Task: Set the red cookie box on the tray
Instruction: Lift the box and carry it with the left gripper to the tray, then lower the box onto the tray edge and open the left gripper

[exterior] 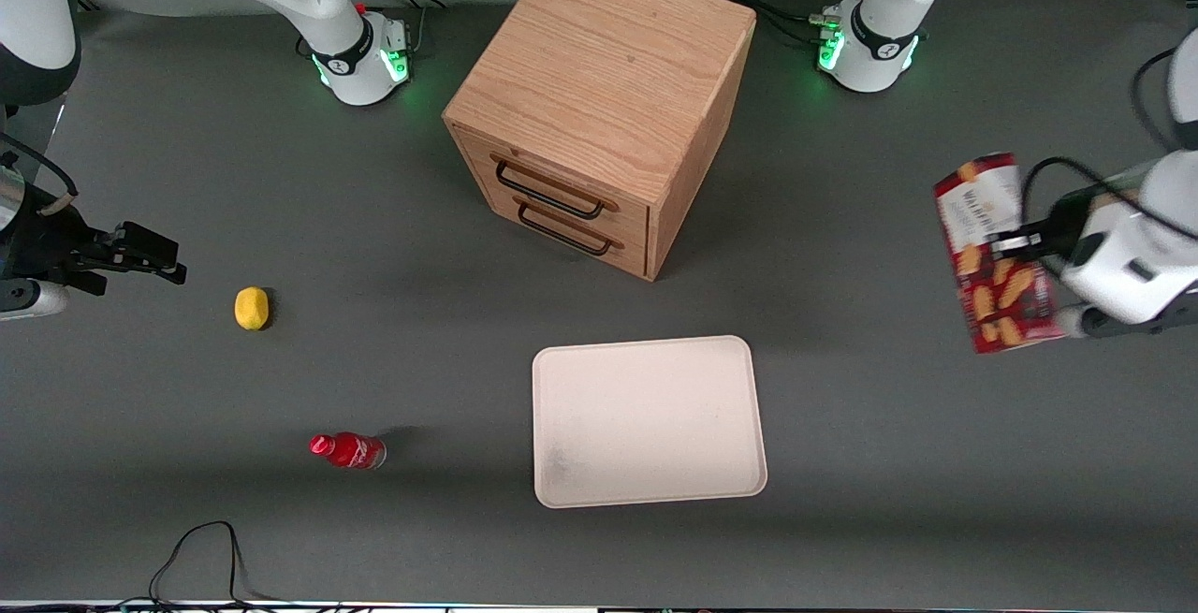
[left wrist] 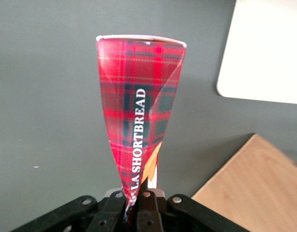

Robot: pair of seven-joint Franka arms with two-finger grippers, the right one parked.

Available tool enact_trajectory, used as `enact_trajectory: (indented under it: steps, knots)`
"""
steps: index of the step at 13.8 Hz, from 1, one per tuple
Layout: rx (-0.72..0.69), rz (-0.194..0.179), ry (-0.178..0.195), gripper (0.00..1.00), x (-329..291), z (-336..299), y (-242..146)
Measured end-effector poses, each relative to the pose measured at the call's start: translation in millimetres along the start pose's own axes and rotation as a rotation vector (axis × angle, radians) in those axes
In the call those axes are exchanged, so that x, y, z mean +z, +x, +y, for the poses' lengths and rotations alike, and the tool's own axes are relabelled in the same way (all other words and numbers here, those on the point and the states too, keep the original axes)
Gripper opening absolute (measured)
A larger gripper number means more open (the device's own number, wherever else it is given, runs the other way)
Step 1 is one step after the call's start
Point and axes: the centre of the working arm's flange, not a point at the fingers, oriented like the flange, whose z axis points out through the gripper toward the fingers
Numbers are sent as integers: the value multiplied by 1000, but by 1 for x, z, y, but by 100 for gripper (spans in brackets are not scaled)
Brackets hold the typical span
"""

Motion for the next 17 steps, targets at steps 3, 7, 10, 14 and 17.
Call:
enact_trajectory:
  steps: [3,7,10,14,17]
  knots:
    - [-21,46,-71,4,33,65,34]
    - [-20,68,-130,4,127,150,74]
    - [-21,63,-149,4,183,175,95]
    - [-30,76,-166,4,219,176,118]
    - [19,86,-153,4,246,178,128]
